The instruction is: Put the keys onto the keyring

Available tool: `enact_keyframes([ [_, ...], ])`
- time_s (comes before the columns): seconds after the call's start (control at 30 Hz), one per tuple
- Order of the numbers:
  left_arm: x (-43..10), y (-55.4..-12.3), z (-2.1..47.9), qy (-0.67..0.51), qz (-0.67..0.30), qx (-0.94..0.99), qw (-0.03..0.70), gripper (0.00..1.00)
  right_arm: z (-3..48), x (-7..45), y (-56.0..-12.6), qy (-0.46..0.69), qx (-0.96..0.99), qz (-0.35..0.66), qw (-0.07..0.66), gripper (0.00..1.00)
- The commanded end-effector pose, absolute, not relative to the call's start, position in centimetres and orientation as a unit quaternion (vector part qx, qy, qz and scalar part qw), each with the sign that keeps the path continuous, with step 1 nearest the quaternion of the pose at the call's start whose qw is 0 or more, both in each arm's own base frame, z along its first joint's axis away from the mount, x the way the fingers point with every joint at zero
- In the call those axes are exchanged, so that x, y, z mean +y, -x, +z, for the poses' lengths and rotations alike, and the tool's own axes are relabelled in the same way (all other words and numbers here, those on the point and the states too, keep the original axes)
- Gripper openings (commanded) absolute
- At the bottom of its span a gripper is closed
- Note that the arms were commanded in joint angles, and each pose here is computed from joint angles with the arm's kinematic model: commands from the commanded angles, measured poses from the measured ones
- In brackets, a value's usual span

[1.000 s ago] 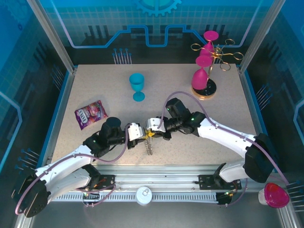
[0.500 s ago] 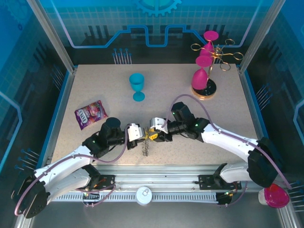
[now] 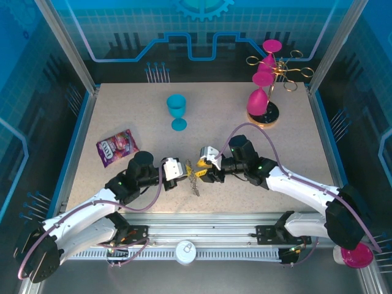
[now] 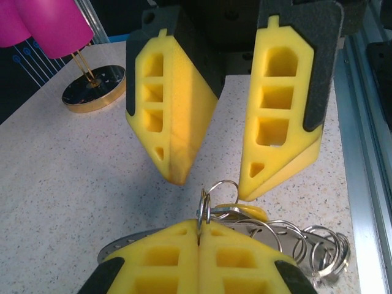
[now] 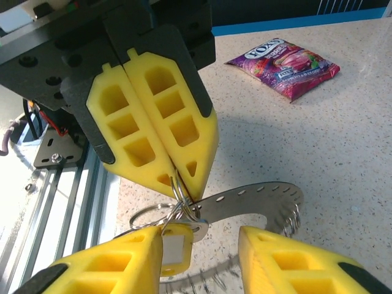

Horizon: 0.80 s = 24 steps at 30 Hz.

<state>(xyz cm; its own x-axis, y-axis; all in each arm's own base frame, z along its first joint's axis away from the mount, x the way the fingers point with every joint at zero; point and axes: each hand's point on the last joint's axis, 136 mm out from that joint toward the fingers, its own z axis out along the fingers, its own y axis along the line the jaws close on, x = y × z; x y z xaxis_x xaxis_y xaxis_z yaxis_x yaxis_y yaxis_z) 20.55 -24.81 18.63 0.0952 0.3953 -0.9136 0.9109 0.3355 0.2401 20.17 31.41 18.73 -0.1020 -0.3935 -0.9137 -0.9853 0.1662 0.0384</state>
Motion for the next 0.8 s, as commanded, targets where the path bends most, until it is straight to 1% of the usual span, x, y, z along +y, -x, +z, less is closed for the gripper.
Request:
enact_keyframes([
  [0.0, -24.9, -20.7, 19.5, -0.515, -0.247, 0.615, 0.544, 0.0, 19.9, 32.0, -20.1, 0.513, 0.641, 0.389, 0.418, 0.36],
  [0.1, -24.8, -20.9, 19.4, -0.513, -0.241, 0.617, 0.546, 0.0, 19.9, 32.0, -20.1, 0.512, 0.641, 0.39, 0.417, 0.36],
  [0.2, -24.9, -20.9, 19.5, -0.514, -0.241, 0.617, 0.546, 0.0, 19.8, 32.1, -20.3, 0.512, 0.642, 0.39, 0.416, 0.32],
  [0.27, -24.8, -20.9, 19.5, -0.513, -0.24, 0.616, 0.547, 0.0, 19.8, 32.2, -20.2, 0.513, 0.642, 0.393, 0.413, 0.26],
  [0.43, -24.8, -21.0, 19.7, -0.511, -0.24, 0.615, 0.55, 0.0, 19.8, 32.4, -20.2, 0.511, 0.641, 0.401, 0.41, 0.16],
  [0.63, -24.7, -21.0, 19.9, -0.509, -0.238, 0.616, 0.553, 0.0, 19.7, 32.2, -20.7, 0.499, 0.651, 0.394, 0.415, 0.0],
  [0.77, -24.7, -20.8, 20.2, -0.506, -0.24, 0.614, 0.556, 0.0, 19.0, 31.4, -21.6, 0.481, 0.673, 0.381, 0.413, 0.0],
])
